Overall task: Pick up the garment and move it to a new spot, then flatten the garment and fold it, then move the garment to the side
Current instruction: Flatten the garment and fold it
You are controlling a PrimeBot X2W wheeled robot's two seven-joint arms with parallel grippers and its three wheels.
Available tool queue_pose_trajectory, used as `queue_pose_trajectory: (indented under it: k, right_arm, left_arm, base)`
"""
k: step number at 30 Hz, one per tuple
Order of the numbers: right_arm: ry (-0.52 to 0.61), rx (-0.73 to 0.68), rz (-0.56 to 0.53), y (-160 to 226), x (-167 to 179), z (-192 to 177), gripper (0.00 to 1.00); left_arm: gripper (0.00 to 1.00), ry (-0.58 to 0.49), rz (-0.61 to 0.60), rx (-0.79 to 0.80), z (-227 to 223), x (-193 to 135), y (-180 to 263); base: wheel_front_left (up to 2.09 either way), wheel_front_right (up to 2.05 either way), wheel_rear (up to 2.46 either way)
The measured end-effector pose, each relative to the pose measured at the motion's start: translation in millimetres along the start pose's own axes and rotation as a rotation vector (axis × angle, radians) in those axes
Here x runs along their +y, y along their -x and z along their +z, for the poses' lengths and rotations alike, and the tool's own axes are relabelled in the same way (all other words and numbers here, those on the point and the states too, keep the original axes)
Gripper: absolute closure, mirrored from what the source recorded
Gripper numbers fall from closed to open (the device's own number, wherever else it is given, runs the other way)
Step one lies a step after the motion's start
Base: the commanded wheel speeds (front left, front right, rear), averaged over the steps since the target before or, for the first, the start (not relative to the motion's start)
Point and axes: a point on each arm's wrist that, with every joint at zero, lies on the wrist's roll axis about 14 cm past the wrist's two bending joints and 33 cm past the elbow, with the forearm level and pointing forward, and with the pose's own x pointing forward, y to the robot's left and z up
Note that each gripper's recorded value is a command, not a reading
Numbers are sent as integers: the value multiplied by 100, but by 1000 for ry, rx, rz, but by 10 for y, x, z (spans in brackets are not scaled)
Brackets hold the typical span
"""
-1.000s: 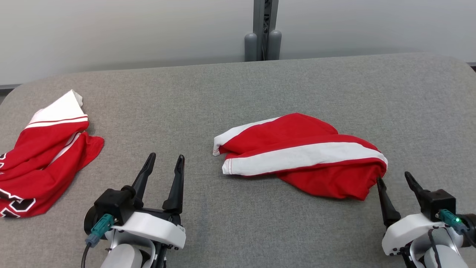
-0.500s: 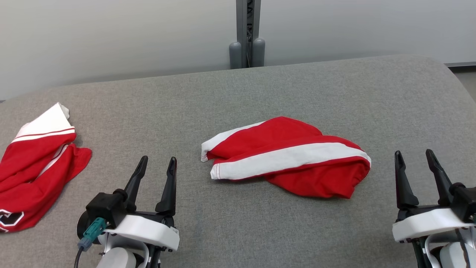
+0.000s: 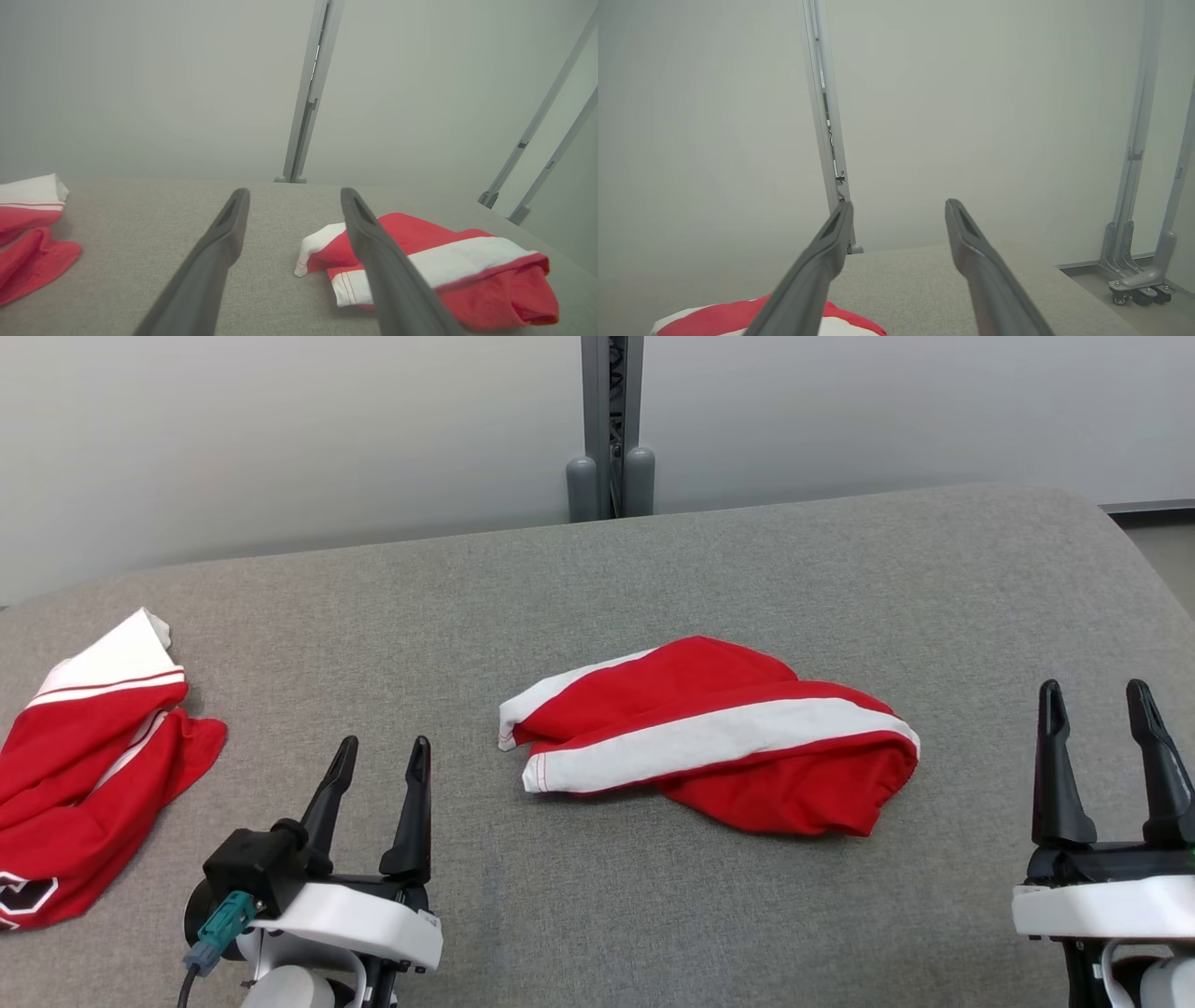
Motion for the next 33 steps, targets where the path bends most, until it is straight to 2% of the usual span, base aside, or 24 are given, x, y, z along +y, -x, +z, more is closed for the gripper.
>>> queue_pose_trajectory:
  k: [5,16,24,28,33]
  right_arm:
    - [7,-26,9,-16,31,82,0]
    - [-26,40,9,46,58,-132,0]
    - [-51,130,3,10,9,-431,0]
    - [-80,227,-6,35,-18,-744,0]
    - [-185,301,-31,-52,-23,-1016,0]
  left_arm:
    - [0,2,2,-4,13,5,-2]
    - [0,16,5,12,-58,-9,14]
    - [0,51,-31,149,-420,-156,-8]
    - [0,56,-70,207,-560,-251,-100]
    - [0,72,-98,276,-745,-295,-194]
  base:
    - [0,0,0]
    - [0,0,0]
    - [0,0,0]
    - [0,0,0]
    - [0,0,0]
